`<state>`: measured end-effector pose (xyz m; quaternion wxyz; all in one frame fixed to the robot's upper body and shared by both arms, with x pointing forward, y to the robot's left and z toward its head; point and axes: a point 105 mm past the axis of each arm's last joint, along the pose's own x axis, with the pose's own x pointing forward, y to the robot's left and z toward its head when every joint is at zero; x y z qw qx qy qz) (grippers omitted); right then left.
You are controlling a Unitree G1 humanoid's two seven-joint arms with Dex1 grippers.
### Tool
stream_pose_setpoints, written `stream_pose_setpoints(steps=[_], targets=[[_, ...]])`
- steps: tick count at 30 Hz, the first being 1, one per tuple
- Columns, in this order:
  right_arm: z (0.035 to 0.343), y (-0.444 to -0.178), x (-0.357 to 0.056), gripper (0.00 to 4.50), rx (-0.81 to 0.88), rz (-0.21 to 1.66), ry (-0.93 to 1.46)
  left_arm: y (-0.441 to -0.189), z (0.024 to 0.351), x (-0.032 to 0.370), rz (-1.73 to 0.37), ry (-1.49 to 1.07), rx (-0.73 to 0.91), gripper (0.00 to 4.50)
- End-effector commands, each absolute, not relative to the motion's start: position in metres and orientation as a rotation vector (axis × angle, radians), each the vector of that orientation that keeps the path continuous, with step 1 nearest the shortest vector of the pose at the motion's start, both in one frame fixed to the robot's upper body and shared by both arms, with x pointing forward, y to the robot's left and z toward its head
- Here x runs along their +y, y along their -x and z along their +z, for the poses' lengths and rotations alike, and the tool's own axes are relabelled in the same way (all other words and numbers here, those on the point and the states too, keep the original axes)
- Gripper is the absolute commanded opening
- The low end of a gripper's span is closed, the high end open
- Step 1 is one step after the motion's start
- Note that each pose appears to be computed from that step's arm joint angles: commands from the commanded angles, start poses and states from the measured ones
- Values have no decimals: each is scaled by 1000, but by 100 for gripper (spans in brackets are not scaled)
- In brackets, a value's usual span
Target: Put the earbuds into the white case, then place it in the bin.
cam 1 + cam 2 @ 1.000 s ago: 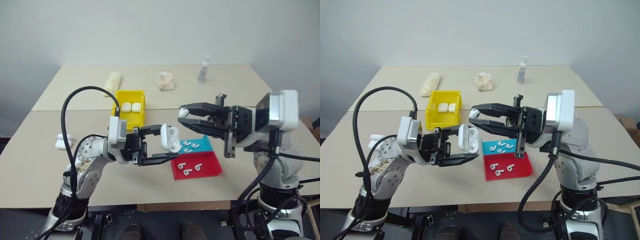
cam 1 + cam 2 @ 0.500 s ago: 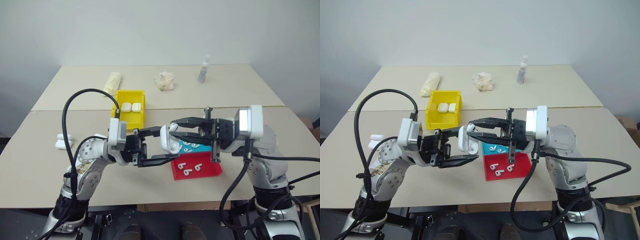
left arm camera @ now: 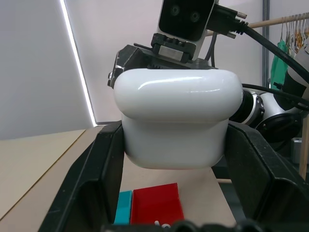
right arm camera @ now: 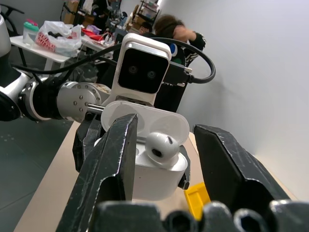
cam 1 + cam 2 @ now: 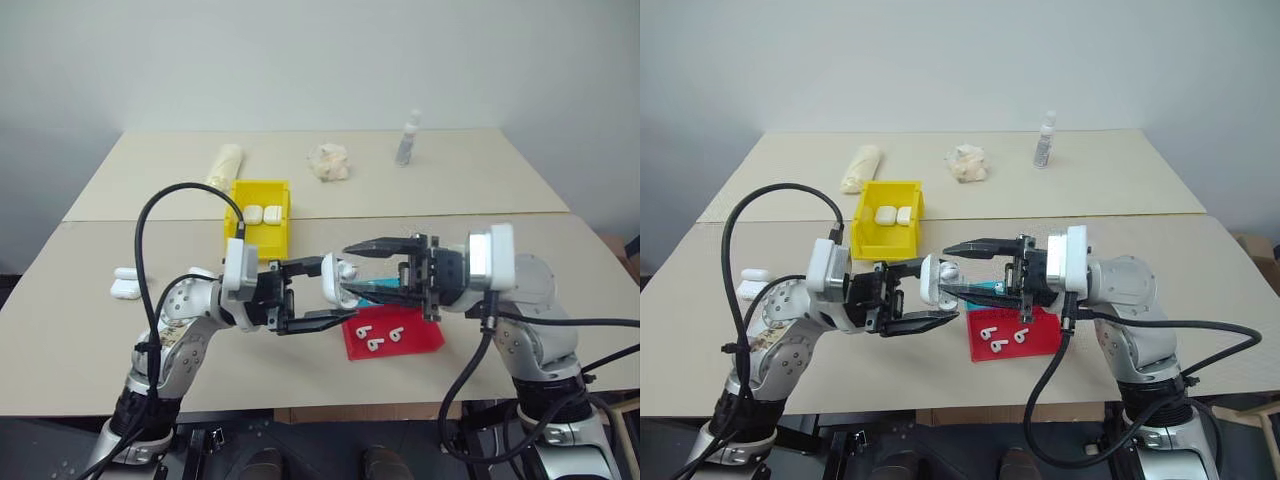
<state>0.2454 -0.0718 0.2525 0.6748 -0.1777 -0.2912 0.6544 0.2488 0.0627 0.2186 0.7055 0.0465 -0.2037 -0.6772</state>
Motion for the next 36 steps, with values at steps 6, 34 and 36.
stream_pose_setpoints(steps=[6, 34, 36], targets=[[246, -246, -71, 217, -632, 1496, 462, -246, 230, 61, -1504, -126, -528, 278], [177, -377, -128, 217, 456, 1369, 1495, -259, 160, 121, -1228, -319, -232, 278], [169, -381, -128, 217, 481, 1369, 1492, -257, 159, 120, -1224, -315, -229, 278]])
